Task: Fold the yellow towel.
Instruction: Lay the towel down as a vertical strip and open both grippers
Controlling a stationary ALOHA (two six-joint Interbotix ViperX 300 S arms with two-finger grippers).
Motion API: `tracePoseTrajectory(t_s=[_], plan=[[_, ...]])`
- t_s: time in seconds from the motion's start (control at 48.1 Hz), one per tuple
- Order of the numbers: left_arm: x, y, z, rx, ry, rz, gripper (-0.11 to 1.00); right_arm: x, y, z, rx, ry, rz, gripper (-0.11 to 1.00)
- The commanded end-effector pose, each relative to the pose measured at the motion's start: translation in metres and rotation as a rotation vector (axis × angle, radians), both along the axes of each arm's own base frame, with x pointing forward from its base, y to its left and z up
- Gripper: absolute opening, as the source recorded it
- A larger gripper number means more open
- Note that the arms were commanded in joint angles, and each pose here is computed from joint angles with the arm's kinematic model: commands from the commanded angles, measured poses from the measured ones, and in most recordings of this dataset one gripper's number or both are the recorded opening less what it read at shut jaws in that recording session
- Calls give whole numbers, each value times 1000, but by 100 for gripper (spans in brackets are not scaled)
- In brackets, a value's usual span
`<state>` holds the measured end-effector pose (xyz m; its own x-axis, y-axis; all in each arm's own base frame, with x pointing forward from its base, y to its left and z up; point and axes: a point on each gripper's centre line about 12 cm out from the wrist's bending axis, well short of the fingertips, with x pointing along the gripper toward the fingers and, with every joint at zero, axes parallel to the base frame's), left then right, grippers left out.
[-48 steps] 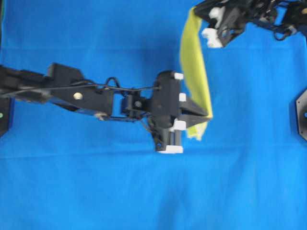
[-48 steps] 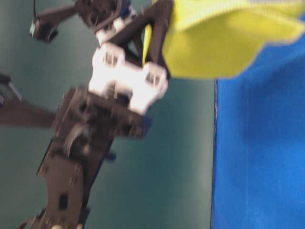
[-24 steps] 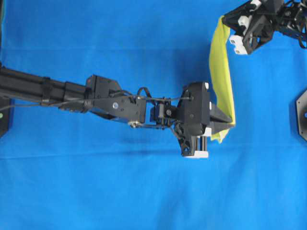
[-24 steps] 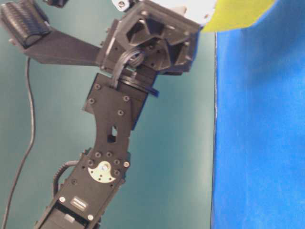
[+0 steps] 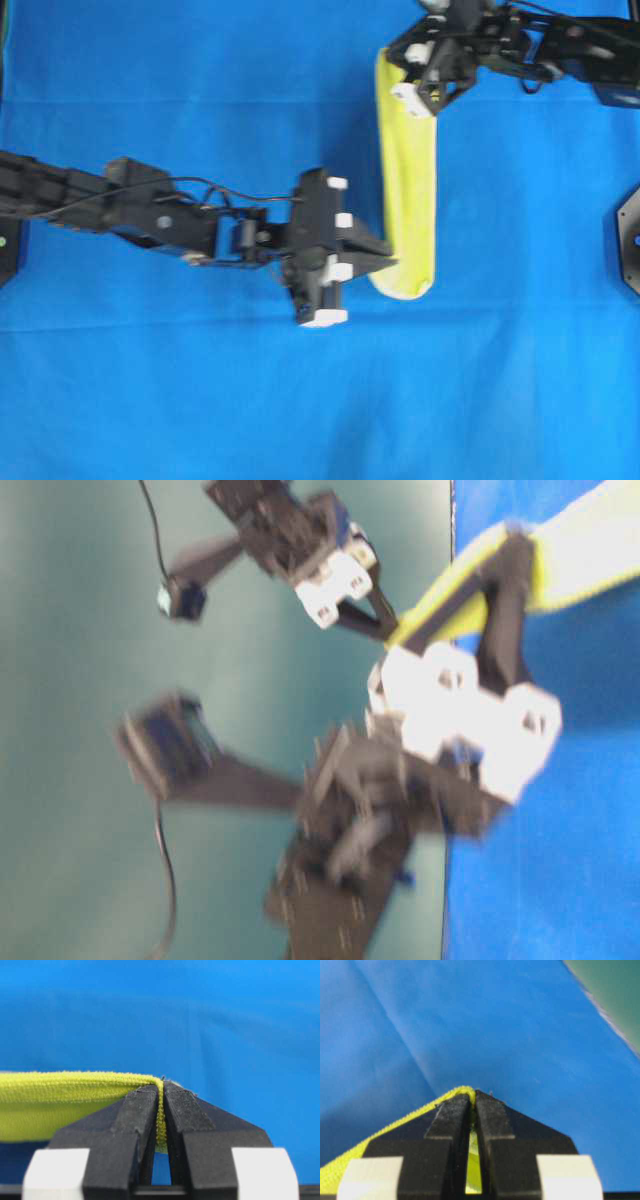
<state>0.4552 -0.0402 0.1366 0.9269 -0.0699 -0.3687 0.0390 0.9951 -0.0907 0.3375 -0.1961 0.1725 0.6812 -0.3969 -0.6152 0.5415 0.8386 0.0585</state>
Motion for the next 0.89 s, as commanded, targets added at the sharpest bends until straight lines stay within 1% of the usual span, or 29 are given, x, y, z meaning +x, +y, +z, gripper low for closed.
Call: tracePoseTrajectory(t_s=[0.0,0.104,0.187,0.354,0.416,0.582,0.603,0.645,0.686,0.707,0.749,0.77,0.811,0.874], plan=[[-17,-36,18,-25,-48,-78,2,18,-14,17,-34,-58,-7,3],[-27,-34,11,-37,-23,-72,2,30,-14,14,-36,-54,11,3],[-29,-34,10,-41,-17,-72,2,34,-13,12,-39,-50,22,3],[-27,-34,10,-39,-17,-72,2,35,-9,8,-50,-32,44,3],[-26,-35,10,-33,-18,-76,2,33,-8,5,-49,-21,48,3],[-24,-28,9,-31,-6,-60,4,31,-8,-1,-55,2,61,3],[-24,-28,9,-31,-4,-58,7,31,-8,-2,-55,5,62,3],[-24,-26,9,-30,-1,-55,16,31,-7,-4,-54,9,64,4],[-24,-25,9,-30,0,-52,28,31,-5,-6,-52,15,68,4],[-24,-25,9,-30,0,-52,34,32,-5,-6,-53,16,71,7],[-24,-24,9,-30,3,-49,46,32,-3,-7,-54,20,77,18],[-24,-24,9,-28,6,-50,53,32,-2,-7,-56,21,81,27],[-24,-23,9,-27,12,-48,65,32,-1,-8,-62,27,90,39],[-24,-22,9,-27,18,-45,79,32,1,-8,-72,37,104,56]])
